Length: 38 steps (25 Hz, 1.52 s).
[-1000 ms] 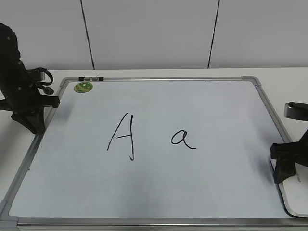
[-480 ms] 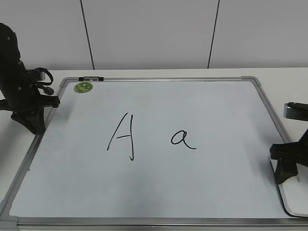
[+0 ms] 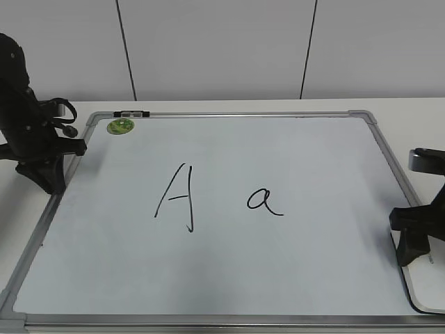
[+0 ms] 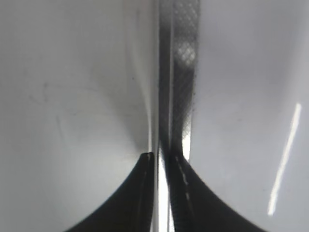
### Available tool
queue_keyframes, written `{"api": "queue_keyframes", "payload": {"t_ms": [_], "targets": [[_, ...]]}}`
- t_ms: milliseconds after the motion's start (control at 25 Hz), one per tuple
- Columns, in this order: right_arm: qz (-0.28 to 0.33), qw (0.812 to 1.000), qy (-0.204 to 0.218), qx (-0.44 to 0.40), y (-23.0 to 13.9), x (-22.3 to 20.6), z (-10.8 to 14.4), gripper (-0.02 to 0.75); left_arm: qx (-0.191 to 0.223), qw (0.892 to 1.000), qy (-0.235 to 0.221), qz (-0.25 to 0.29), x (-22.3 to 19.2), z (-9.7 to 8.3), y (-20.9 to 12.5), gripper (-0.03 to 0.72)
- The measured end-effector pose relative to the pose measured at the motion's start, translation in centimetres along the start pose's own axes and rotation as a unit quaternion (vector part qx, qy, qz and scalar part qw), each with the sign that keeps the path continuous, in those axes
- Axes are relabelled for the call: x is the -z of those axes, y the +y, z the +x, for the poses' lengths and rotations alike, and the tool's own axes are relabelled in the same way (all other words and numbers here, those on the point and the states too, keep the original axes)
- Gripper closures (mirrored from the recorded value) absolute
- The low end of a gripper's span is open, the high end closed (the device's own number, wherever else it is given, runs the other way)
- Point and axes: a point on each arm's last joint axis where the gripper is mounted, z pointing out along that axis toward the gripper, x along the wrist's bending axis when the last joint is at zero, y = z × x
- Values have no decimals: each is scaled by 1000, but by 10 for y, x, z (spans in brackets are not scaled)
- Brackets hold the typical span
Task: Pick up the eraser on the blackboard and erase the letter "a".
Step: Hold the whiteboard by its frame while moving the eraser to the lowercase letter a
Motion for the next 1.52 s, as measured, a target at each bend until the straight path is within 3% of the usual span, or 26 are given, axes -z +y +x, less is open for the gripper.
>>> {"api": "queue_keyframes", "payload": {"t_ms": [1280,1520], "targets": [[2,1000,-1,7,0,0,0,210,1,1000,-3,-1,0,0,0,603],[34,999,-6,14,8,6,2,212,2,1000,-4,-1,0,-1,0,603]]}}
